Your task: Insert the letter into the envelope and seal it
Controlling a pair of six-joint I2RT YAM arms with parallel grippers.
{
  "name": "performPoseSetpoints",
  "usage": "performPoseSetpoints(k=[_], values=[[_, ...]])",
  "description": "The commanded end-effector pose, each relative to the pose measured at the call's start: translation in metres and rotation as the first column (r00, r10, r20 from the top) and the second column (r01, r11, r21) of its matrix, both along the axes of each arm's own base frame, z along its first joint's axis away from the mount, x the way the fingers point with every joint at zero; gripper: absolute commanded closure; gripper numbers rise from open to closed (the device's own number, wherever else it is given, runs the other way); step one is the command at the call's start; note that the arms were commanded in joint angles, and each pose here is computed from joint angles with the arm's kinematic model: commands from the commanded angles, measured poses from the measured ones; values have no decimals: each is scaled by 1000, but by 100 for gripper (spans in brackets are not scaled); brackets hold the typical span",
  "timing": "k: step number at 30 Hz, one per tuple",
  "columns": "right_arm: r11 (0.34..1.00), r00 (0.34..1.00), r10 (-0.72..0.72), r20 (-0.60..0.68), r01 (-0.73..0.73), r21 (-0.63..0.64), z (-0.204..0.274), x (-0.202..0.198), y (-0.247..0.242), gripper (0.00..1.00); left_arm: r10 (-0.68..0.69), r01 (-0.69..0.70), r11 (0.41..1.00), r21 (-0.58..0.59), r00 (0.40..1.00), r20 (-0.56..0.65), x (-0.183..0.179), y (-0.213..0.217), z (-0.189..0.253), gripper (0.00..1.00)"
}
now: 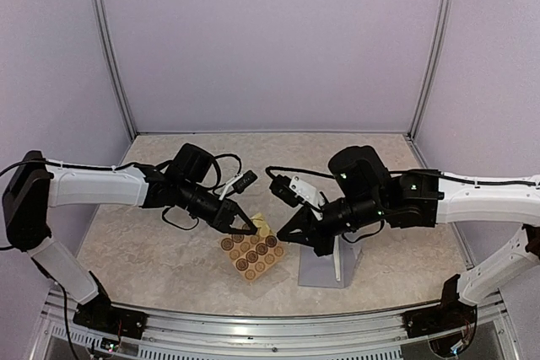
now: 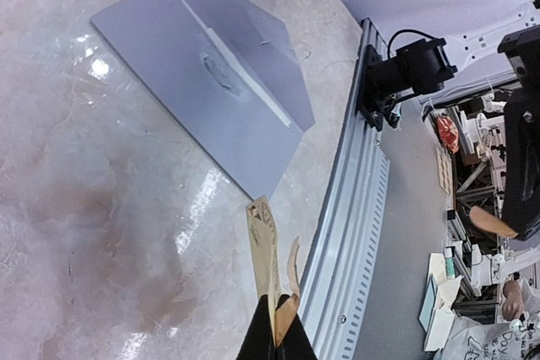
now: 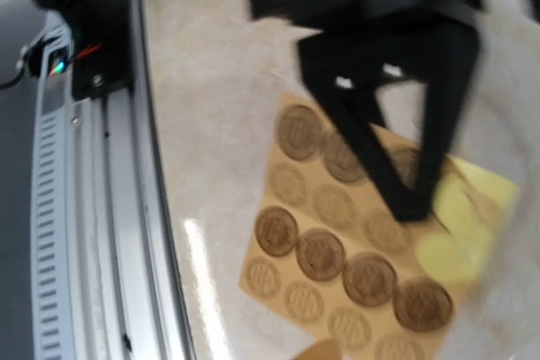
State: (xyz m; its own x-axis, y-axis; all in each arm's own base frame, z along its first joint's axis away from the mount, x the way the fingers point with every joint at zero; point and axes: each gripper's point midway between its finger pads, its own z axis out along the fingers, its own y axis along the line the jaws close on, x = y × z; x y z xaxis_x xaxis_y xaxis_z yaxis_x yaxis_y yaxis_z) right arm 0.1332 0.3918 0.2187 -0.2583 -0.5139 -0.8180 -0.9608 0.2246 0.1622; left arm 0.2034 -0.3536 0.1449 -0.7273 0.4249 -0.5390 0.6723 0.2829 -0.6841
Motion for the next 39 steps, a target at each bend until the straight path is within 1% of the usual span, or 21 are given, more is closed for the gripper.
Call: performPoseSetpoints(k=[1,4,8,10,11,12,14,16,19,21,23,25,26,31,33,34,35,37,39], values=[[987,989,-61,-138,80,140,17,9,-11,100,58,-58,993,105,998,-3,12,7,-26,98],[974,976,-100,-192,136,182,17,16,-24,100,94,-92,988,127,996,-10,15,10,-34,91],[956,958,-157,-240,208,205,13,25,-43,93,162,-156,974,163,987,-21,19,17,-47,83],[948,949,-183,-258,240,209,9,30,-51,90,202,-194,962,191,979,-20,20,23,-56,80],[943,945,-194,-265,254,214,8,33,-55,89,230,-223,951,212,973,-10,22,28,-61,77],[940,941,-202,-273,264,216,7,34,-58,88,258,-250,939,237,966,-4,23,34,-68,71],[931,933,-221,-284,289,223,5,38,-65,84,314,-310,911,270,949,32,28,44,-73,55],[919,924,-249,-291,320,229,4,43,-73,80,361,-369,880,300,929,82,34,55,-75,43],[903,912,-284,-296,358,237,4,48,-85,76,420,-445,839,313,896,147,43,68,-70,30],[894,905,-305,-296,379,238,3,49,-92,75,474,-520,799,302,854,215,53,77,-56,24],[878,890,-349,-292,420,231,1,53,-100,73,502,-574,774,267,813,295,59,79,-35,22],[852,862,-416,-289,481,207,-5,60,-112,72,507,-589,782,204,791,344,57,65,-10,20],[840,849,-444,-287,506,198,-8,63,-117,72,507,-584,794,170,790,346,54,54,0,20],[775,794,-538,-285,598,204,-17,75,-144,71,480,-499,867,-10,829,286,34,-20,29,23],[753,772,-566,-288,627,200,-23,80,-153,71,453,-458,888,-43,853,260,27,-51,30,26],[746,766,-573,-291,635,202,-24,81,-156,71,426,-434,901,-26,870,246,23,-67,18,27],[743,764,-571,-301,637,206,-25,81,-158,72,407,-415,910,-21,881,241,20,-82,12,28],[753,788,-531,-312,607,254,-18,76,-156,73,383,-390,921,-21,892,239,15,-107,5,28],[765,818,-478,-319,566,307,-9,66,-154,73,366,-359,931,-69,904,222,8,-122,10,28]])
